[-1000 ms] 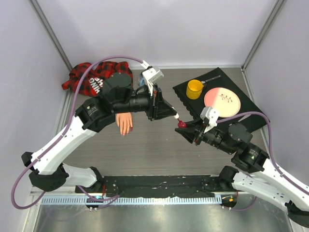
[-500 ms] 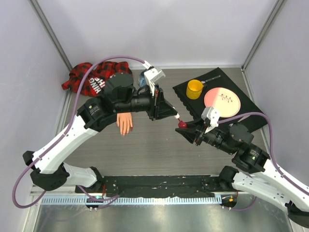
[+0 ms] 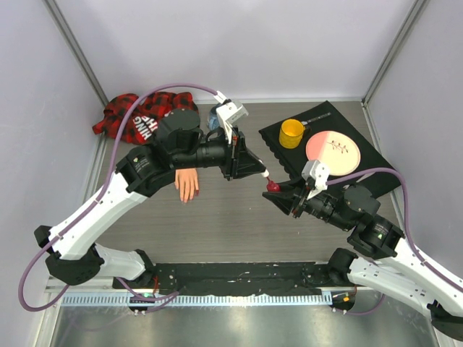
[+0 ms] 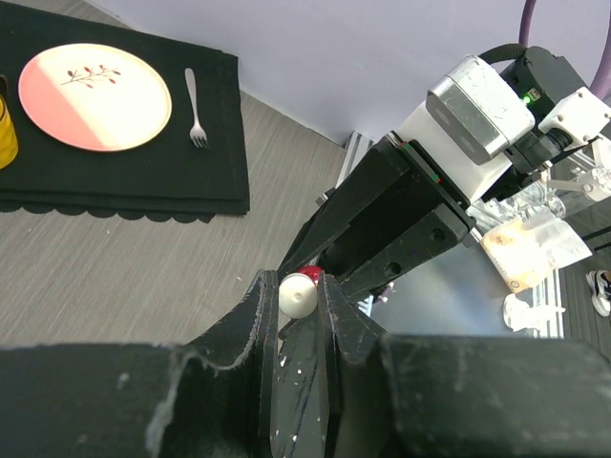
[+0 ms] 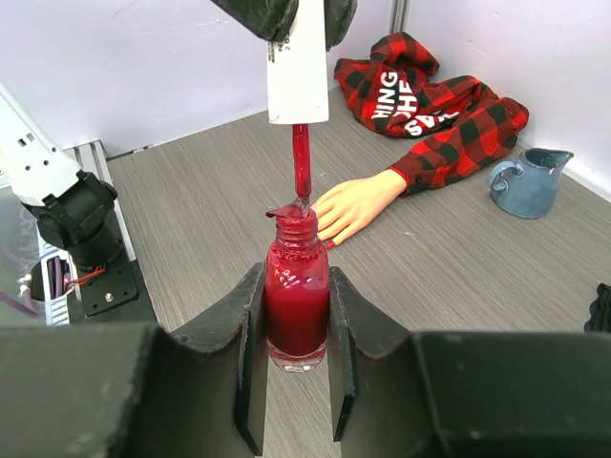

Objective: Paint the nails

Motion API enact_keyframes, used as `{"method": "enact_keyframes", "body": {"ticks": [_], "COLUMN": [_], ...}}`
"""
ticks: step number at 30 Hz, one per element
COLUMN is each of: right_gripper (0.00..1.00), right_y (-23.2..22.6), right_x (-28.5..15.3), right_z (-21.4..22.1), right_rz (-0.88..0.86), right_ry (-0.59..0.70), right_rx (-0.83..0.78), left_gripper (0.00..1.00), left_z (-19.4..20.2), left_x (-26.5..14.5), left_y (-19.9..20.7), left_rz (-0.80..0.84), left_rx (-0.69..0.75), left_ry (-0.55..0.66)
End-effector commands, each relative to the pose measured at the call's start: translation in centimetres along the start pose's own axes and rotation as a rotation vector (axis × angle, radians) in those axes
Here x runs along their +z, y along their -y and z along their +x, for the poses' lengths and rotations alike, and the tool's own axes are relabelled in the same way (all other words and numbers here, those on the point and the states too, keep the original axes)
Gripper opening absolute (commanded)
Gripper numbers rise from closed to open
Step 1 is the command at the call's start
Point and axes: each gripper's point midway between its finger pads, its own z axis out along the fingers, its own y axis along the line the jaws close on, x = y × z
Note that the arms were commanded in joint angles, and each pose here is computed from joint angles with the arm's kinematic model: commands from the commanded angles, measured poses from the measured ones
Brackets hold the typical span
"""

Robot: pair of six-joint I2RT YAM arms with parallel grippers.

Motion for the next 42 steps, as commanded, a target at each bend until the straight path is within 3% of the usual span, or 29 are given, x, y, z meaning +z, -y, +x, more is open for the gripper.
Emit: {"method": "enact_keyframes", "body": {"ticks": [1,12,20,42], "right_gripper": [0.01,0.01,0.01,0.01], "right_y": [-0.3,-0.4,-0.5,-0.4], "right_x": [0.0,-0.1,-0.1,-0.3], "right_z": [-2.9,-3.2,-2.8,-3.5], "right_rz": [-0.014,-0.023,-0.023,-0.019], "right_ry": [0.086,0.093,0.086,0.102], "right_rx": [-0.019,-0.019,-0.016,-0.021], "left_gripper": [0.00,0.00,0.00,0.00], "left_z": [-1.0,-0.8,-3.1,-2.2], "left_x": [-0.2,0.3,-1.2,-1.1], "left_y": [1.4,1.4,1.2,1.7], "left_rz": [0.053,0.063,0.001,0.036], "left_rx": [0.019,0.019,0.062,0.060], "left_ry": [0.026,0.013,0.102,0.065]}}
